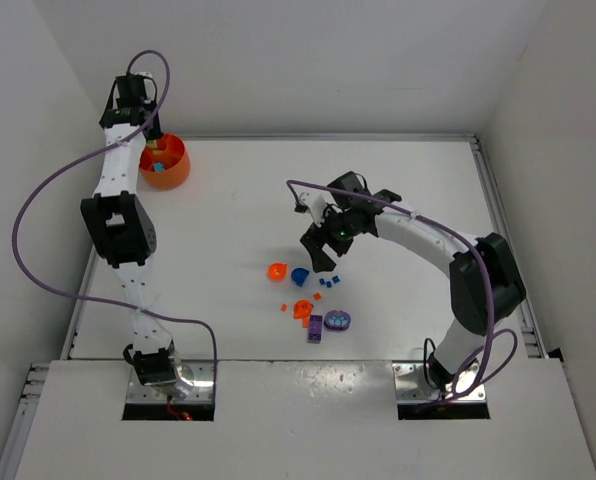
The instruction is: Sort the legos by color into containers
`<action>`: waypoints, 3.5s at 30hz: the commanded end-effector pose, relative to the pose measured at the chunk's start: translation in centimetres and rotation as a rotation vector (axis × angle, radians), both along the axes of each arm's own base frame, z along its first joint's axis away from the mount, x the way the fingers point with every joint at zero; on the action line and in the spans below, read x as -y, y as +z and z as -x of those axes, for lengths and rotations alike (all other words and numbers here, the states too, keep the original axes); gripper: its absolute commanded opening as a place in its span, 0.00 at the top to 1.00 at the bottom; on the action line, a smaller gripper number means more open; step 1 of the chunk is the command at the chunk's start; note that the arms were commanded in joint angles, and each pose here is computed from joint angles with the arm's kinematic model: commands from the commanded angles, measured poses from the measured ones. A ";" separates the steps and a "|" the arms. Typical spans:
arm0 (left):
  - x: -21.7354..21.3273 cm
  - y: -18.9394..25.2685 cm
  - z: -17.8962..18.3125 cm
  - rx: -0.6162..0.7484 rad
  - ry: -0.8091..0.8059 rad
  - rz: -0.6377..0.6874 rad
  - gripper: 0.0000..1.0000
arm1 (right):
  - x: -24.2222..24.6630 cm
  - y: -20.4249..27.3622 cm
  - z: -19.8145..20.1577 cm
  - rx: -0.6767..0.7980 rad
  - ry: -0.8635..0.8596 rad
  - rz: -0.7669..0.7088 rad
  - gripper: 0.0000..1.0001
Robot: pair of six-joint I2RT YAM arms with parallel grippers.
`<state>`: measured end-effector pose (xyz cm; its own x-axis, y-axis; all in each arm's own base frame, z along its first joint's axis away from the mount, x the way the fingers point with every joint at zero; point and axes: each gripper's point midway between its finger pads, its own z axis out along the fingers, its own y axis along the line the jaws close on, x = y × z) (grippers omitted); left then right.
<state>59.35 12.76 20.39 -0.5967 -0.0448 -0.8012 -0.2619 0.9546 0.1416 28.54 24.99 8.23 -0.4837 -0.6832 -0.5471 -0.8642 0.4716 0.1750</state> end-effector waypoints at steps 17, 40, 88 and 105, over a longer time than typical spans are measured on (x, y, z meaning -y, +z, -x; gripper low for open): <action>0.7 -0.4 -2.3 0.055 -0.038 0.061 0.41 | 1.0 2.2 0.4 0.057 0.002 -0.030 0.14; 16.6 13.5 25.9 0.307 -0.608 0.373 0.04 | 5.8 -3.7 14.5 -0.101 0.461 0.118 0.07; 26.2 5.6 34.1 -0.046 -0.895 1.072 0.23 | -12.4 14.6 1.2 0.302 0.249 -0.280 0.92; 28.4 4.3 34.0 -0.103 -0.935 1.074 0.19 | -15.2 15.0 2.5 0.259 0.302 -0.305 0.93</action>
<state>25.09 -15.17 24.37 -0.8036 -0.1652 -0.5718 0.4542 0.4506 -0.7685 26.63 38.81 21.40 -0.1340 -0.5961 -0.7916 -0.9831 0.1804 0.0306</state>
